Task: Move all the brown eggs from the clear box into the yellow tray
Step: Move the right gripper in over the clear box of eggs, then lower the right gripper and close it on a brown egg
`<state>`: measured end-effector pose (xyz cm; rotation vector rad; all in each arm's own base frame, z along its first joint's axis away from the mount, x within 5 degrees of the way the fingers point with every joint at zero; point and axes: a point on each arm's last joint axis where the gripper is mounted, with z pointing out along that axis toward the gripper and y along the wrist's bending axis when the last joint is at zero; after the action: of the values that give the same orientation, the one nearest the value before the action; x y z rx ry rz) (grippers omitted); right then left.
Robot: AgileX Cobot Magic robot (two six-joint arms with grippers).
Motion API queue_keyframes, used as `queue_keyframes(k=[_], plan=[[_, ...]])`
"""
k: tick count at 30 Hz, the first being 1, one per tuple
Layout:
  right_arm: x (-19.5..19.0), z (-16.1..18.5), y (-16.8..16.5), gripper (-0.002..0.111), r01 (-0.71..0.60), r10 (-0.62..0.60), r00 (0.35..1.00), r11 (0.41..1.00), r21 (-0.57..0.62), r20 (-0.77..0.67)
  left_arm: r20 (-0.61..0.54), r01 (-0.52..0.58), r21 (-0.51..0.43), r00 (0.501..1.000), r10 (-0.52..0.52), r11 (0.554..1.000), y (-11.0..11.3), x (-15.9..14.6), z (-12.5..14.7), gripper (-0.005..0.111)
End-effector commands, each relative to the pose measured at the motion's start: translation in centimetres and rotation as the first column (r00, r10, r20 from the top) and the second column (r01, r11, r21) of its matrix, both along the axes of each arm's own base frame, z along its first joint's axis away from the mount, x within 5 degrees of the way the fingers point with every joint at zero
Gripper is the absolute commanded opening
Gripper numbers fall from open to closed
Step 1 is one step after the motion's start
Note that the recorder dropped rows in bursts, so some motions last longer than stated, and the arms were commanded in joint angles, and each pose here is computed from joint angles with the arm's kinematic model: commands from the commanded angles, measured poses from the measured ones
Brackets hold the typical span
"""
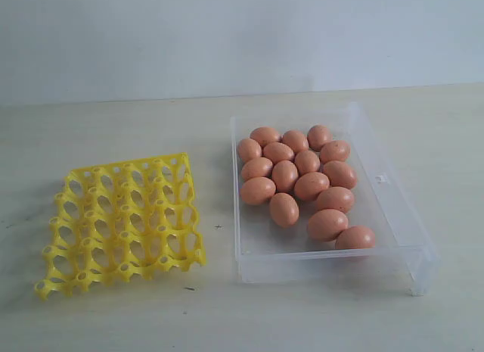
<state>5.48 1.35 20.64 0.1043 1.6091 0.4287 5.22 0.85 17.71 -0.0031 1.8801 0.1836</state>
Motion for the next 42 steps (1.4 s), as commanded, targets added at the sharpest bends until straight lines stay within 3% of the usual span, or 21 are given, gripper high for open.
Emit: queue_keyframes(k=[1,6,8,14,22,26,30,32,34,37,38,41,42], plan=[[-0.8,3.9,-0.1,0.0,-0.007,0.008,0.994,1.0,-0.008,0.106,0.018,0.006,-0.004,1.0,-0.006,1.0,0.0,0.0,0.2,0.0],[-1.6,8.3,-0.3,0.0,0.003,0.002,0.984,1.0,-0.029,0.176,0.018,0.006,-0.004,1.0,-0.006,1.0,0.0,0.0,0.2,0.0],[-1.3,9.1,-0.2,0.0,0.0,0.006,0.991,0.999,-0.045,0.132,0.018,0.006,-0.004,1.0,-0.006,1.0,0.0,0.0,0.2,0.0],[0.6,11.2,0.3,0.0,-0.021,0.026,0.997,0.997,0.077,-0.067,0.018,0.006,-0.004,1.0,-0.006,1.0,0.0,0.0,0.2,0.0],[4.5,13.1,1.0,0.0,0.014,0.023,0.978,0.984,0.179,-0.206,0.018,0.006,-0.004,1.0,-0.006,1.0,0.0,0.0,0.2,0.0],[6.8,13.9,1.3,0.0,0.01,0.011,0.981,0.994,0.107,-0.195,0.018,0.006,-0.004,1.0,-0.006,1.0,0.0,0.0,0.2,0.0],[9.6,15.4,2.7,0.0,-0.053,0.045,0.994,0.995,-0.084,-0.096,0.018,0.006,-0.004,1.0,-0.006,1.0,0.0,0.0,0.2,0.0],[11.1,16.1,3.9,0.0,-0.102,0.091,0.991,0.989,-0.109,-0.099,0.018,0.006,-0.004,1.0,-0.006,1.0,0.0,0.0,0.2,0.0],[12.8,15.8,5.3,0.0,-0.179,0.124,0.969,0.95,-0.258,-0.214,0.018,0.006,-0.004,1.0,-0.006,1.0,0.0,0.0,0.2,0.0],[15.2,14.5,8.0,0.004,-0.433,0.175,0.869,0.722,-0.54,-0.462,0.018,0.006,-0.004,1.0,-0.006,1.0,0.0,0.0,0.2,0.0],[16.0,14.4,8.8,0.005,-0.493,0.182,0.839,0.651,-0.577,-0.512,0.018,0.006,-0.004,1.0,-0.006,1.0,0.0,0.0,0.2,0.0],[18.1,13.0,10.4,0.005,-0.622,0.171,0.747,0.522,-0.584,-0.643,0.018,0.006,-0.004,1.0,-0.006,1.0,0.0,0.0,0.2,0.0],[19.0,12.1,11.0,0.005,-0.683,0.177,0.702,0.442,-0.582,-0.69,0.018,0.006,-0.004,1.0,-0.006,1.0,0.0,0.0,0.2,0.0]])
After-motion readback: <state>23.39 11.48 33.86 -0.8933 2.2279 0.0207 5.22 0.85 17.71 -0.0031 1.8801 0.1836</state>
